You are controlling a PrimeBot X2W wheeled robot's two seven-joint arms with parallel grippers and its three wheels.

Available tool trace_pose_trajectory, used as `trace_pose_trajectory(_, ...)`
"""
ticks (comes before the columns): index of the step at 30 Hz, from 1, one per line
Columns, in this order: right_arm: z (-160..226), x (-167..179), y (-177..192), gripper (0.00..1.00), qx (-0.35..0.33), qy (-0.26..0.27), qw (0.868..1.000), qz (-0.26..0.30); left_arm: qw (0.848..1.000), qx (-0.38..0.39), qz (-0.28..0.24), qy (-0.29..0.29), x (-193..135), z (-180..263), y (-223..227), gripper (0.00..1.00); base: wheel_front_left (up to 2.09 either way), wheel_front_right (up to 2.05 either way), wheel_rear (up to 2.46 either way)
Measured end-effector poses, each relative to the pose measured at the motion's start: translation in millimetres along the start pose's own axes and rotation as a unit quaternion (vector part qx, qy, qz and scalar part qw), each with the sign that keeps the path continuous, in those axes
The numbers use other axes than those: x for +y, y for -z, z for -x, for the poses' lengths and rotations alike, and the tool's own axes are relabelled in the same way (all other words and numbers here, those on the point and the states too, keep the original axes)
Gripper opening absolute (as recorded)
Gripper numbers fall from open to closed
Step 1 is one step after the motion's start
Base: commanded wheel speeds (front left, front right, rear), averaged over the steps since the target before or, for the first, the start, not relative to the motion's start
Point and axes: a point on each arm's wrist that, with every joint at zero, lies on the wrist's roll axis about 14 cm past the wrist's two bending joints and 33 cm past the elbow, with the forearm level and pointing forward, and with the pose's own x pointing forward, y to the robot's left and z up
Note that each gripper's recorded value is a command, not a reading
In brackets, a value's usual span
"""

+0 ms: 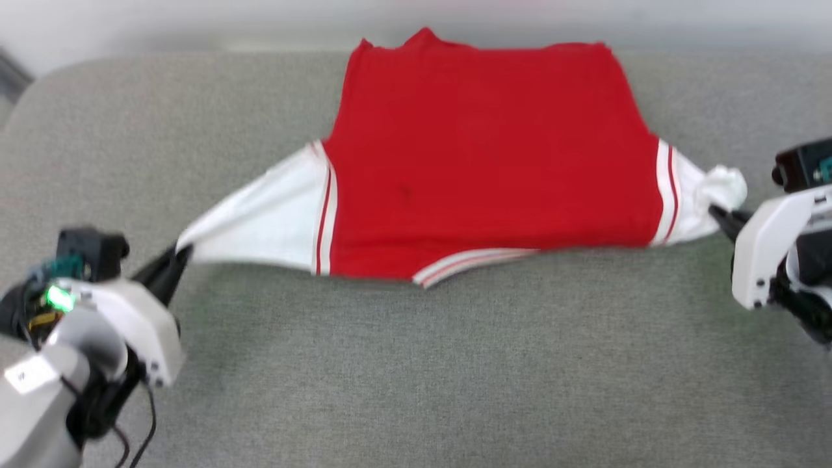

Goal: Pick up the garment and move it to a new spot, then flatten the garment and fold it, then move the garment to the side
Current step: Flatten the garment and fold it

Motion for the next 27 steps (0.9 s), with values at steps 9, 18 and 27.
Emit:
trace_pose_trajectory(9,54.0,-3.7,46.3,0.0,0.056,-0.002,0.998,-0.034,0.998,0.06,0.012,0.015,-22.1,60.2,36.1,0.0,0.0,0.0,0.0)
trace_pose_trajectory(18,104.4,-6.4,103.5,0.0,0.125,0.004,0.989,-0.072,0.991,0.108,0.063,0.043,-54.6,102.1,68.3,0.0,0.0,0.0,0.0)
trace_pose_trajectory(27,133.0,4.2,138.4,0.0,0.17,0.003,0.98,-0.103,0.984,0.126,0.111,0.06,-74.9,119.3,88.2,0.0,0.0,0.0,0.0)
